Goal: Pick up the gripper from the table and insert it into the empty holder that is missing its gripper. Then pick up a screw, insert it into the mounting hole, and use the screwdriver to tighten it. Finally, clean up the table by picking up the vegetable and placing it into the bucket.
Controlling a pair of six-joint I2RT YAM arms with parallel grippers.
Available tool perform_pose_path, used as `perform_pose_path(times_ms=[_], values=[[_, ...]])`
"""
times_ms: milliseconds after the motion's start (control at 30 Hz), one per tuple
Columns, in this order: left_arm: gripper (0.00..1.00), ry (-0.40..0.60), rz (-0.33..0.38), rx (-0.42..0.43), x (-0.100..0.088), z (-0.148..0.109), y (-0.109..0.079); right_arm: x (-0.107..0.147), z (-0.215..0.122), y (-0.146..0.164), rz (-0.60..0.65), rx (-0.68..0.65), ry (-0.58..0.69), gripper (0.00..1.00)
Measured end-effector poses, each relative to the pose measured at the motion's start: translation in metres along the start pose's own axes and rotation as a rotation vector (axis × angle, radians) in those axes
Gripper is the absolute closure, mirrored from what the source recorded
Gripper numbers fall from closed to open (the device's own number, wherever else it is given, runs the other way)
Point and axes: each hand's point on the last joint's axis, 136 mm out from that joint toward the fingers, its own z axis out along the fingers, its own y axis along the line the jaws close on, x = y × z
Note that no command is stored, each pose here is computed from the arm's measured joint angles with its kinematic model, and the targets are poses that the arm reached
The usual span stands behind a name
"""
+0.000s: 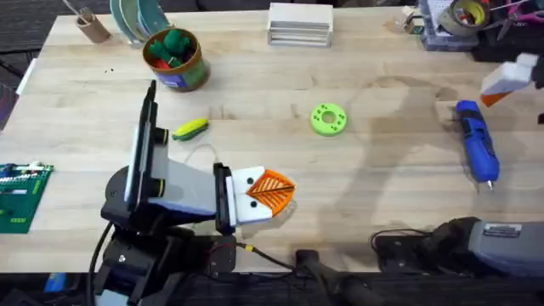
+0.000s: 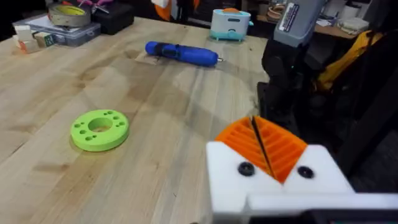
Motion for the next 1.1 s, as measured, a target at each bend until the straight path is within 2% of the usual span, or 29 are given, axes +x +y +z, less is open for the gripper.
perform_pose_path(times_ms=[133, 300, 433, 733, 1100], values=[[0.992, 0.000, 0.000, 0.000, 0.000, 0.000, 0.000, -0.002, 0.024, -0.001, -0.025, -0.012, 0.054, 0.007], [0.992, 0.000, 0.000, 0.000, 0.000, 0.000, 0.000, -0.007, 0.041, 0.011, -0.152, -0.094, 0.074, 0.007], [0.992, 0.000, -0.001, 0.000, 0.000, 0.000, 0.000, -0.015, 0.054, 0.009, -0.243, -0.087, 0.068, 0.007], [0.992, 0.000, -0.031, 0.000, 0.000, 0.000, 0.000, -0.007, 0.086, 0.008, -0.419, -0.109, 0.161, 0.007], [0.992, 0.000, -0.035, 0.000, 0.000, 0.000, 0.000, -0.009, 0.114, 0.007, -0.493, -0.115, 0.196, 0.007]])
